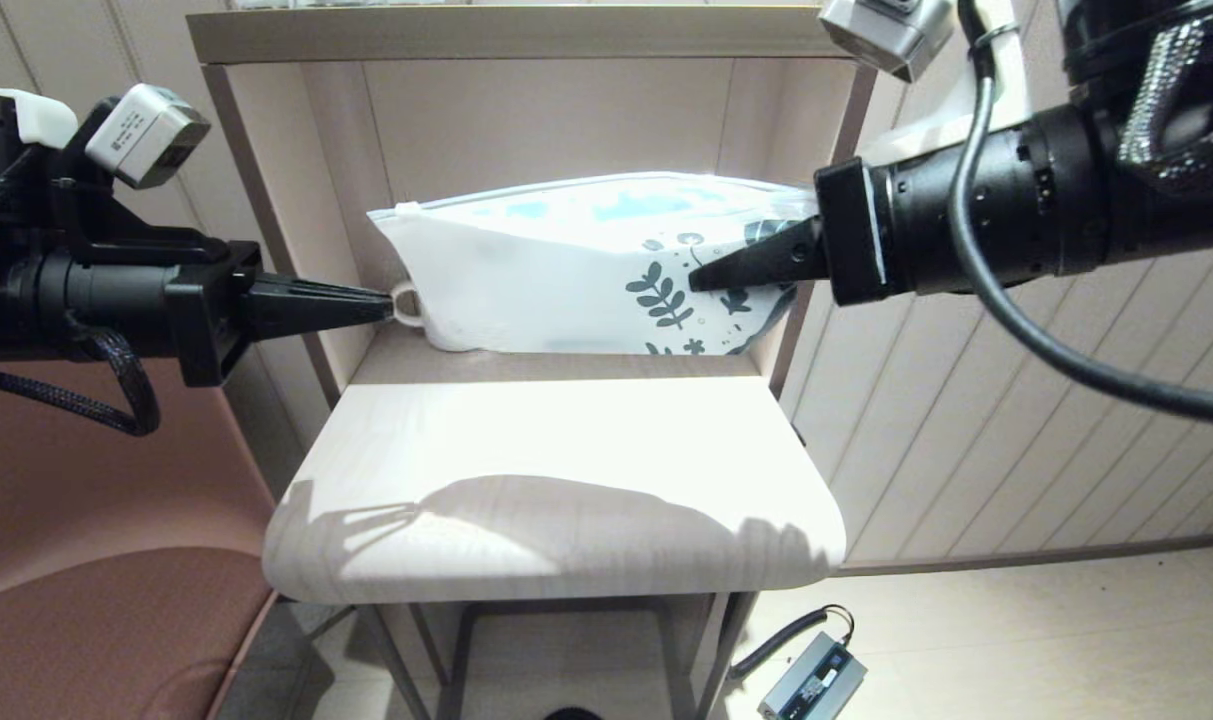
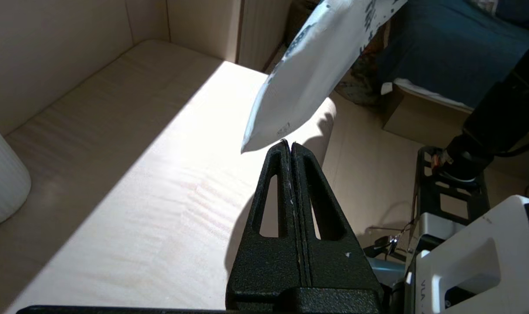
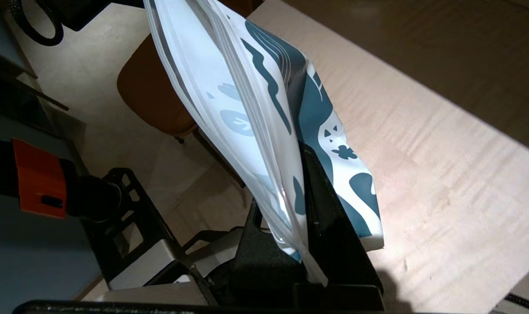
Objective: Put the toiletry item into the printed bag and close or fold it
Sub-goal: Hand it to the other hand
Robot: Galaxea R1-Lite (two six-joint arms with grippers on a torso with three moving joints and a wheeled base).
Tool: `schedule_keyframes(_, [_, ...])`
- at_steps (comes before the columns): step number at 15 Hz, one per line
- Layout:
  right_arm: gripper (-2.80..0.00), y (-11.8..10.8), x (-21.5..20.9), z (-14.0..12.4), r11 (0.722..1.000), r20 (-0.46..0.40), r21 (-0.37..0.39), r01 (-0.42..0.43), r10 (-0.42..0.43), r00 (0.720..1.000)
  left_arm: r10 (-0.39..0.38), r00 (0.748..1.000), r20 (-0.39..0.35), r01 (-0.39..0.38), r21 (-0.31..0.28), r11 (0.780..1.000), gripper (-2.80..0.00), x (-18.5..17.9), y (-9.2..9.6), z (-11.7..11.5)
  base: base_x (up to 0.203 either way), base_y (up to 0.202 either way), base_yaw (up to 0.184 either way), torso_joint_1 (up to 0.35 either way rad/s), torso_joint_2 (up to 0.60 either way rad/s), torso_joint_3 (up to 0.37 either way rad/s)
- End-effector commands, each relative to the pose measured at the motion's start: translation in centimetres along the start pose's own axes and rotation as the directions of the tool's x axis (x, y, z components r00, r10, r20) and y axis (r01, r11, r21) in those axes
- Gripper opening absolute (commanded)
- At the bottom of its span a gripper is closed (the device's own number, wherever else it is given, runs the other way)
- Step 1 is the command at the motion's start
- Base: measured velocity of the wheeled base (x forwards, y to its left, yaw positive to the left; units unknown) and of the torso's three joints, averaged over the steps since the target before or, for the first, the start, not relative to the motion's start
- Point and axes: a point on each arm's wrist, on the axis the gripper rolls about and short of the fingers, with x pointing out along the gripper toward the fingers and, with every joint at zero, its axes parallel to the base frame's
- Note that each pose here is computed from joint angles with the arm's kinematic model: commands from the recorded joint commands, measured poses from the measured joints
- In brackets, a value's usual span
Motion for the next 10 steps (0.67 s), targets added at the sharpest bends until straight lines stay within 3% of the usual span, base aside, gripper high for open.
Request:
schedule_keyframes(1, [-2.8, -0.5, -0.6, 0.7, 0.999, -0.029, 0.033, 0.033, -0.032, 0.999, -0.041, 0.999, 0.011, 0.041, 0.0, 0.999, -2.8, 0.0, 0.2, 0.0, 0.0, 0.0, 0.0, 0.0, 0.0, 0.0])
schedule_keyframes(4, [-2.8, -1.7, -0.2, 0.5, 0.993, -0.124, 0.096, 0.073, -0.06, 0.99, -0.097, 0.994, 0.041, 0.097, 0.006, 0.995, -2.8, -1.1, 0.4, 0.0, 0.0, 0.0, 0.0, 0.0, 0.0, 0.0])
schedule_keyframes(6, [-2.8, -1.5, 0.1, 0.2, 0.994, -0.154, 0.108, 0.029, -0.012, 0.988, -0.15, 0.987, 0.064, 0.149, 0.008, 0.989, -2.8, -1.9, 0.6, -0.1, 0.0, 0.0, 0.0, 0.0, 0.0, 0.0])
schedule_keyframes(8, [-2.8, -1.6, 0.8, -0.1, 0.99, -0.177, 0.133, -0.047, 0.071, 0.982, -0.158, 0.985, 0.068, 0.156, 0.026, 0.987, -2.8, -2.0, 0.9, -0.5, 0.0, 0.0, 0.0, 0.0, 0.0, 0.0])
schedule_keyframes(10, [-2.8, -2.4, 2.0, -0.4, 0.984, -0.199, 0.164, -0.067, 0.1, 0.975, -0.159, 0.985, 0.065, 0.158, 0.026, 0.987, -2.8, -1.9, 1.3, -1.0, 0.0, 0.0, 0.0, 0.0, 0.0, 0.0])
